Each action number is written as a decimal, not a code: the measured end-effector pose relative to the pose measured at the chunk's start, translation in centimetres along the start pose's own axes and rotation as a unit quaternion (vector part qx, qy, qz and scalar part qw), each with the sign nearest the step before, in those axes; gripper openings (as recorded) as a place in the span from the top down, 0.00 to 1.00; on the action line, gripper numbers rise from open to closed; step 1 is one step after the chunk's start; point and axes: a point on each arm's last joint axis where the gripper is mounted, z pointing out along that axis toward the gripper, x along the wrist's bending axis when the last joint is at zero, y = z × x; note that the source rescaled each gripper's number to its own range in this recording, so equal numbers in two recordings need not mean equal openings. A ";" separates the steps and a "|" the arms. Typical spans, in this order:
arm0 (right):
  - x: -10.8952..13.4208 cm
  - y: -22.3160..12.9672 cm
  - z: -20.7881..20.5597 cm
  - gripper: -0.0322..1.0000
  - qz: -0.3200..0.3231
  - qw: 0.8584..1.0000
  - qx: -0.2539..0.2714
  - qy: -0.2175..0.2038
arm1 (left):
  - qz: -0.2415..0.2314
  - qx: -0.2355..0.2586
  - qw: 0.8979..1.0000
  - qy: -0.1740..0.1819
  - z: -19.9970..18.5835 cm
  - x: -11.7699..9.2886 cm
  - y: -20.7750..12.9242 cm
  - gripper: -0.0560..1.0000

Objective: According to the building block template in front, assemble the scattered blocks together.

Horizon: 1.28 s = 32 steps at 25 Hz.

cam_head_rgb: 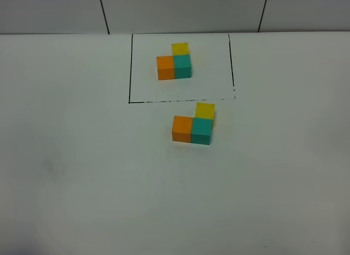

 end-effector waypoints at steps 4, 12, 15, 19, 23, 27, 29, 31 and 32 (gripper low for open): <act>0.0 0.0 0.0 0.28 0.000 1.000 0.000 0.000 | -0.009 0.002 1.000 0.012 0.0 0.2 -0.1 0.21; 0.0 0.0 0.0 0.28 0.000 1.000 0.000 0.000 | -0.010 0.002 1.000 0.012 0.0 0.2 -0.1 0.21; 0.0 0.0 0.0 0.28 0.000 1.000 0.000 0.000 | -0.010 0.002 1.000 0.012 0.0 0.2 -0.1 0.22; 0.0 0.0 0.0 0.28 0.000 1.000 0.000 0.000 | -0.010 0.002 1.000 0.012 0.0 0.2 -0.1 0.22; 0.0 0.0 0.0 0.28 0.000 1.000 0.000 0.000 | -0.010 0.002 1.000 0.012 0.0 0.2 -0.1 0.22; 0.0 0.0 0.0 0.28 0.000 1.000 0.000 0.000 | -0.010 0.002 1.000 0.012 0.0 0.2 -0.1 0.22; 0.0 0.0 0.0 0.28 0.000 1.000 0.000 0.000 | -0.010 0.002 1.000 0.012 0.0 0.2 -0.1 0.22; 0.0 0.0 0.0 0.28 0.000 1.000 0.000 0.000 | -0.010 0.002 1.000 0.012 0.0 0.2 -0.1 0.22; 0.0 0.0 0.0 0.28 0.000 1.000 0.000 0.000 | -0.010 0.002 1.000 0.012 0.0 0.2 -0.1 0.22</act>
